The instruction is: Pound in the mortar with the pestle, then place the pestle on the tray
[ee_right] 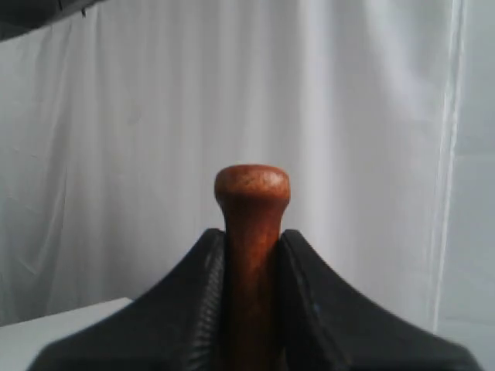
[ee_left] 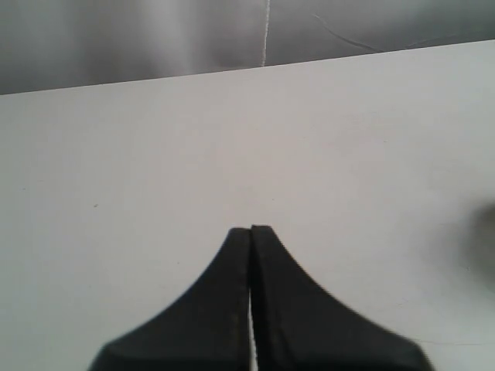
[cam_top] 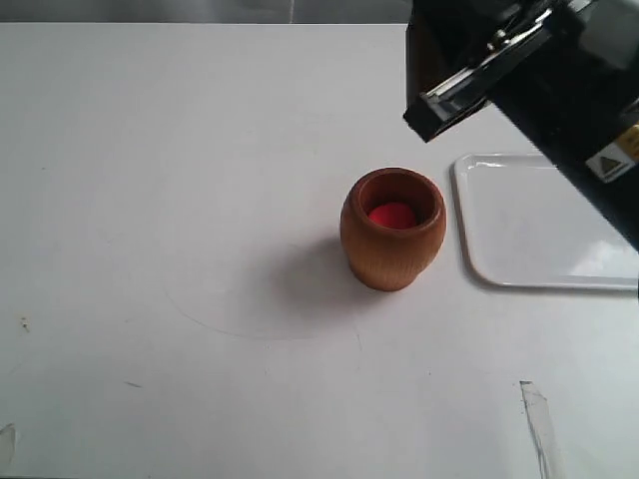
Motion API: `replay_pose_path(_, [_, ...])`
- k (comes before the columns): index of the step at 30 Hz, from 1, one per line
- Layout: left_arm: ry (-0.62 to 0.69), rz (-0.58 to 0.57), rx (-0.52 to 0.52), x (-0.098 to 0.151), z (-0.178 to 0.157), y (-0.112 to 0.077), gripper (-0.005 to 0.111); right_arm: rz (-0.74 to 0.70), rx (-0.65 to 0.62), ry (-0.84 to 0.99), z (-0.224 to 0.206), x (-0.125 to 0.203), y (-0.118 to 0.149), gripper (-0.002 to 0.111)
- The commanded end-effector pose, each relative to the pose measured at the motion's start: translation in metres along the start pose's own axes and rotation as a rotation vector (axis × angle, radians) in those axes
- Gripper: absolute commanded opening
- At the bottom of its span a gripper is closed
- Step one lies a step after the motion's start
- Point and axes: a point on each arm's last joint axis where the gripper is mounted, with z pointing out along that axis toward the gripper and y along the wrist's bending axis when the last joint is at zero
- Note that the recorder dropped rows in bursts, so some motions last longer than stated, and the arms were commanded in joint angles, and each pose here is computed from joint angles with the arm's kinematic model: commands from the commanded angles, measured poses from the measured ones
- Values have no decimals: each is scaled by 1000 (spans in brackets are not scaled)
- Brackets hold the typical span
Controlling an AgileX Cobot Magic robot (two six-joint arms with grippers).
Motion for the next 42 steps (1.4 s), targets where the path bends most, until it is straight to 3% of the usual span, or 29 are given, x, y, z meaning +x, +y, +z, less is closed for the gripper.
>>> replay_pose_path(1, [-7,-12,8,0,0,-1,0,-23,-25,9,1,3,3,0])
replay_pose_path(11, [-7,-12,8,0,0,-1,0,84,-2,388,-4,113,-2,0])
replay_pose_path(15, [-7,-12,8,0,0,-1,0,96,6,449,-8,131,-2,0])
replay_pose_path(20, [-7,-12,8,0,0,-1,0,61,19,373,-3,109,-4,0])
replay_pose_path(28, [-7,-12,8,0,0,-1,0,-46,3,-32,0,-8,1,0])
replay_pose_path(32, [-7,-12,8,0,0,-1,0,-110,3,-174,-11,-48,4,0])
replay_pose_path(36, [-7,-12,8,0,0,-1,0,-156,13,-96,-11,-44,4,0])
replay_pose_path(42, [-7,-12,8,0,0,-1,0,-124,8,64,0,4,0,0])
